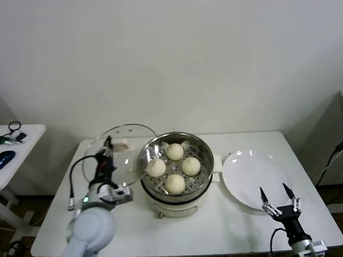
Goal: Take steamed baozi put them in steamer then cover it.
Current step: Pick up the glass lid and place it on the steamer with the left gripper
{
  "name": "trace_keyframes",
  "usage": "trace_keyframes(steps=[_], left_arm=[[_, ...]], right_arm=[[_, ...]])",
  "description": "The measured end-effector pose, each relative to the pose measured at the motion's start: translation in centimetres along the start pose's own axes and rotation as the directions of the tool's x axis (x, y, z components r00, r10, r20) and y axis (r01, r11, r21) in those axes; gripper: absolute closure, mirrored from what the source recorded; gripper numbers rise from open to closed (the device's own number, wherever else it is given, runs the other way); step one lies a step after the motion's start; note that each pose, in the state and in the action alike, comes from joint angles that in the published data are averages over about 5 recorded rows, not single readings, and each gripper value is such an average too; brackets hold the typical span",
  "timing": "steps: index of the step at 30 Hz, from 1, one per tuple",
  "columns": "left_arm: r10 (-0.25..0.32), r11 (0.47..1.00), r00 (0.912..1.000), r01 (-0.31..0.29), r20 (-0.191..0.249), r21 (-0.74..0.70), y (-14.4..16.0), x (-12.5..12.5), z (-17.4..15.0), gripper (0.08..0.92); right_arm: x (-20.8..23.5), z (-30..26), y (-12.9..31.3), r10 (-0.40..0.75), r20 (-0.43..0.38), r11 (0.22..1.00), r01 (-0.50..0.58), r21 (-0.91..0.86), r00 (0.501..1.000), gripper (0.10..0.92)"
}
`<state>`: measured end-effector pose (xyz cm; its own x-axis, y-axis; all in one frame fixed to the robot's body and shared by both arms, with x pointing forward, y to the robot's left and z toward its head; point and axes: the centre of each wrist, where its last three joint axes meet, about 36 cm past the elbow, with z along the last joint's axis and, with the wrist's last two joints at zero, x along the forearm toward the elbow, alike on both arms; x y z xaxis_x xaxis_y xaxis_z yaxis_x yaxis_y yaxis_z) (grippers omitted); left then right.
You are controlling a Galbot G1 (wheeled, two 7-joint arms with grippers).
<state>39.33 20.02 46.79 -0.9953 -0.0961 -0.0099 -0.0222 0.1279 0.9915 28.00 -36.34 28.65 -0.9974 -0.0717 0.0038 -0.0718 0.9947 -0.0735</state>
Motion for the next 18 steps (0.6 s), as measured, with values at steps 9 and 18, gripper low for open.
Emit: trace_keyframes(steps=[9, 18], left_arm=[[0.008, 1.000, 0.9994, -0.008, 0.034, 0.013, -1.8, 0.0, -7.9, 0.856], [0.004, 1.000, 0.9987, -0.004, 0.052, 0.011, -3.7, 0.8, -14.2, 0.856]], right_arm=[[-0.9, 0.1, -0.6, 0.008, 0.011, 1.000, -0.008, 0.009, 1.000, 0.200], [-1.2, 0.4, -0.7, 0.016, 0.024, 1.000, -0.016, -0.002, 1.000, 0.200]])
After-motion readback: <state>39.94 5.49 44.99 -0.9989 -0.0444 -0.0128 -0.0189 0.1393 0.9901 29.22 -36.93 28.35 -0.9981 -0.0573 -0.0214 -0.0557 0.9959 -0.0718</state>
